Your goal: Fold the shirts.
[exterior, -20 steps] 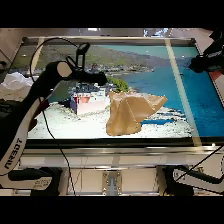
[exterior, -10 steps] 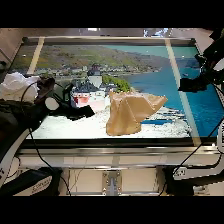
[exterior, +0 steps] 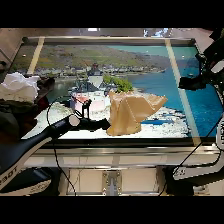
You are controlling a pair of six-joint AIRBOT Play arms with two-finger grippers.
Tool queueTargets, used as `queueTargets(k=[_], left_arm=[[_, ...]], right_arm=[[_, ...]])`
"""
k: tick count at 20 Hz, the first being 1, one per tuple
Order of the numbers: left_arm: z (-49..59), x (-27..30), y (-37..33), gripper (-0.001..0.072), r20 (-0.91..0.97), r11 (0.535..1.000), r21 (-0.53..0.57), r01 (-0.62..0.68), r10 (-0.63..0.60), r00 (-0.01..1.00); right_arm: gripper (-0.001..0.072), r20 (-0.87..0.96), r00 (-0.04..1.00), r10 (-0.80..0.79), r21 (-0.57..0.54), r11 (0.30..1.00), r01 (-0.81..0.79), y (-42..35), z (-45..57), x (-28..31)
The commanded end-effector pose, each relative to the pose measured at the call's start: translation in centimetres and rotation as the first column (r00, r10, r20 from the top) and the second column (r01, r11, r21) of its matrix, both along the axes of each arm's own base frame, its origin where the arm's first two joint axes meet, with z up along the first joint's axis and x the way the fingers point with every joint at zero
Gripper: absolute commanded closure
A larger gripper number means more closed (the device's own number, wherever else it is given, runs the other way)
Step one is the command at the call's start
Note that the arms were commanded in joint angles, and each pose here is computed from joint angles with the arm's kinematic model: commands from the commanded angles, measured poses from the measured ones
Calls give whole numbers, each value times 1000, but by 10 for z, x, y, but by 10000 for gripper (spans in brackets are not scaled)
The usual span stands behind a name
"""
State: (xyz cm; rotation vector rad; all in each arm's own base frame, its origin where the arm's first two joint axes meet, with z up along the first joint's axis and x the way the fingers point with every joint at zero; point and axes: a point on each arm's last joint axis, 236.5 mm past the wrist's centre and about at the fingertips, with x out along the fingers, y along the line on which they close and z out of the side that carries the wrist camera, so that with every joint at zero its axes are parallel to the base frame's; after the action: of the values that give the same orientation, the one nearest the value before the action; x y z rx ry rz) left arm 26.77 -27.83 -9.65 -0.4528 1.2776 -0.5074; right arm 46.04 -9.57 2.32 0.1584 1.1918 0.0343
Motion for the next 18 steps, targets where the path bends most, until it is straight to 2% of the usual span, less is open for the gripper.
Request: queueTargets(k=[1,5,7,13,14,16,17,18], left_arm=[[6,5,-20,12,26,998,-55,4,-2,1000],[9,5,-23,14,24,998,-68,1,0,1000],[4,6,-22,136,19,998,-59,-4,5,1000],[-25,24,-38,137,-14,999,-33,15,-16,1000],[-22,32,-43,222,3,999,-40,20,-20,1000],[-9,44,-51,600,32,998,-60,21,-19,999],[-4,47,-53,691,45,997,-68,20,-17,999],[1,50,-52,690,53,997,-73,17,-14,999]], right_arm=[[464,-61,998,4,51,999,-1,7,-29,0],[463,-141,990,14,121,993,3,19,-60,-5],[463,-131,991,8,129,992,9,19,-62,-1],[464,-131,991,26,123,992,-10,19,-66,-1],[467,-127,991,42,117,993,-27,18,-66,-1],[594,-122,990,70,107,993,-58,18,-66,-1],[593,-113,990,78,99,993,-67,17,-67,1],[593,-103,992,73,99,993,-63,16,-68,4]])
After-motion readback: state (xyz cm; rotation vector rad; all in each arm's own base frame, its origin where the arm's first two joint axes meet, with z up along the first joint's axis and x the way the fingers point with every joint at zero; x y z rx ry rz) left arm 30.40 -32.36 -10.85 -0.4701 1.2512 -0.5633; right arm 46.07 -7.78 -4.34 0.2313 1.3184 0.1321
